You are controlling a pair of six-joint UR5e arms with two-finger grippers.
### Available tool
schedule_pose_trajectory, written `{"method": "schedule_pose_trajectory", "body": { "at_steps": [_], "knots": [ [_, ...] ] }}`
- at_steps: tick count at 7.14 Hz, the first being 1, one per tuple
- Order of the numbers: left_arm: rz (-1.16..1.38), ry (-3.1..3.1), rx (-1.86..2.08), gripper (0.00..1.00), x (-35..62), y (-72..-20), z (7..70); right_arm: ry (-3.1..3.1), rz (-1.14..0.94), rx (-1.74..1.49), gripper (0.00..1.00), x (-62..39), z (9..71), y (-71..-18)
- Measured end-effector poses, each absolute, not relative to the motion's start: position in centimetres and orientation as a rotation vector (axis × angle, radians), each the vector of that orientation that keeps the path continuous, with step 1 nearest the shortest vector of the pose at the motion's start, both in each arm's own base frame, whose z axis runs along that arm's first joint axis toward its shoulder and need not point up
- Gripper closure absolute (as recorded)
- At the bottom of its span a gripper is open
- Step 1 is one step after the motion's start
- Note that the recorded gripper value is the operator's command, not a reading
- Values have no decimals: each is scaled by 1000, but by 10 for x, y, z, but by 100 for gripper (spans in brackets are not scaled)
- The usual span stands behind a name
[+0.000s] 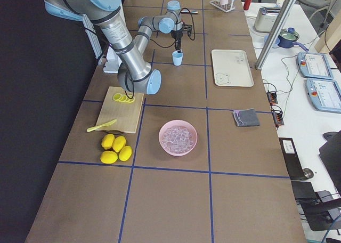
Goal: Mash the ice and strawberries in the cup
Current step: 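Carry the ice cube with the right gripper over the light-blue cup, then open the right gripper to drop the ice cube into the cup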
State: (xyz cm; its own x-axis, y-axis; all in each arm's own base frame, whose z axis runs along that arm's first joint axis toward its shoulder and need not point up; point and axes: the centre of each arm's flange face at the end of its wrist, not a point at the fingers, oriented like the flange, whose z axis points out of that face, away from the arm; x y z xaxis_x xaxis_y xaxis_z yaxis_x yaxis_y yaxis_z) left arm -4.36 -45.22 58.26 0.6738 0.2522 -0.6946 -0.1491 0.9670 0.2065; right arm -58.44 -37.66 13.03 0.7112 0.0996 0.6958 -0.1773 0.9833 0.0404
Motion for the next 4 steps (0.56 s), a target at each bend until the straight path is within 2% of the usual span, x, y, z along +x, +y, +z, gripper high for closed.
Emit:
{"method": "schedule_pose_trajectory", "body": {
  "at_steps": [1,2,4],
  "knots": [
    [227,801,137,0,-44,-452,583,-757,151,105,13,-591,133,-373],
    [227,801,137,0,-44,-452,583,-753,148,103,1,-595,135,-370],
    [227,801,137,0,-44,-452,583,-748,145,98,1,-598,138,-368]
  ]
}}
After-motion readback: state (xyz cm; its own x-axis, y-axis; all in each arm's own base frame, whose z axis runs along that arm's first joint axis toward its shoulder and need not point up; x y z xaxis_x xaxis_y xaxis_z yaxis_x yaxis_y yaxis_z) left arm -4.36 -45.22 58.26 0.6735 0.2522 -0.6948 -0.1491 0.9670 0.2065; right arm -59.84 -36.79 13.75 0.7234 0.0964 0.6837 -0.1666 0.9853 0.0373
